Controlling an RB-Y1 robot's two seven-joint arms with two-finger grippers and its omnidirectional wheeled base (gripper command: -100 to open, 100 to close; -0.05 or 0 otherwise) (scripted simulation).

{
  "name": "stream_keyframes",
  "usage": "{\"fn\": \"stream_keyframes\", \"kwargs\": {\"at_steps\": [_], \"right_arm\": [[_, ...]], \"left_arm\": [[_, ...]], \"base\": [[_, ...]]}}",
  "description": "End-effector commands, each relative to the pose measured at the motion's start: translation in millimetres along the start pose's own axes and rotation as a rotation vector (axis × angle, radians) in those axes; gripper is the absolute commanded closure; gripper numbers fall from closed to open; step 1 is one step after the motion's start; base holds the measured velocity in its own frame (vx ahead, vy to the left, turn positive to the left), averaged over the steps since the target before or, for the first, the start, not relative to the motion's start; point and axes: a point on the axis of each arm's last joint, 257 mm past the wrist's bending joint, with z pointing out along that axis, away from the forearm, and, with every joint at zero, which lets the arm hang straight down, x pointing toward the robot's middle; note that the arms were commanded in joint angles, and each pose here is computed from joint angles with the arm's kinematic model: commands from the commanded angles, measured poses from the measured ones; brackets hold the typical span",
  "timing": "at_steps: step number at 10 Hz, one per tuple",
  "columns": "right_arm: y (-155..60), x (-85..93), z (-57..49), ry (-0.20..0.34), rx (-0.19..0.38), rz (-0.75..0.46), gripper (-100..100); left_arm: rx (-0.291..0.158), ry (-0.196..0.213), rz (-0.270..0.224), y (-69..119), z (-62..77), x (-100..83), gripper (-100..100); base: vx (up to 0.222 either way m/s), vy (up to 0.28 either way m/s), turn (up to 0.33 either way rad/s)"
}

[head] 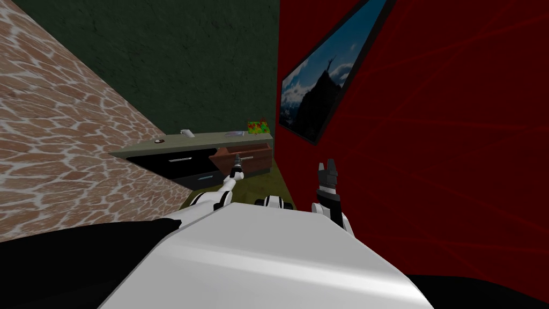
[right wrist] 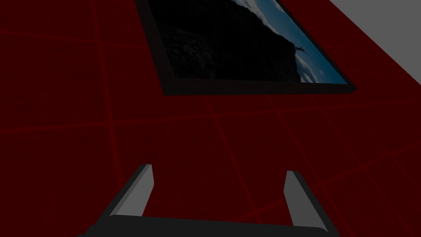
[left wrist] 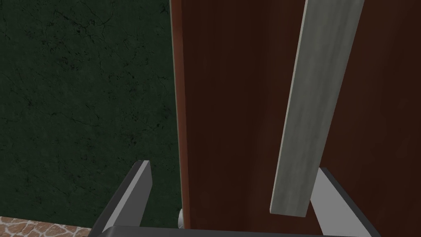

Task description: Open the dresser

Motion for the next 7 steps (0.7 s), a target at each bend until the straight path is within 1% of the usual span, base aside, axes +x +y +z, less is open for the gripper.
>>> {"fn": "stream_keyframes", "kwargs": {"at_steps": [1, 2, 7], "right_arm": [[0.0, 0.0, 0.0, 0.0, 0.0, 0.0, 0], [0.0, 0.0, 0.0, 0.0, 0.0, 0.0, 0], [0.0, 0.0, 0.0, 0.0, 0.0, 0.0, 0]], "left_arm": [[-0.003, 0.001, 0.0, 0.1, -0.1, 0.0, -100], [-0.005, 0.001, 0.0, 0.3, -0.1, 0.1, 0], [-0.005, 0.001, 0.0, 0.6, -0.3, 0.1, 0]], "base": [[0.0, 0.0, 0.0], [0.0, 0.0, 0.0], [0.0, 0.0, 0.0]]}}
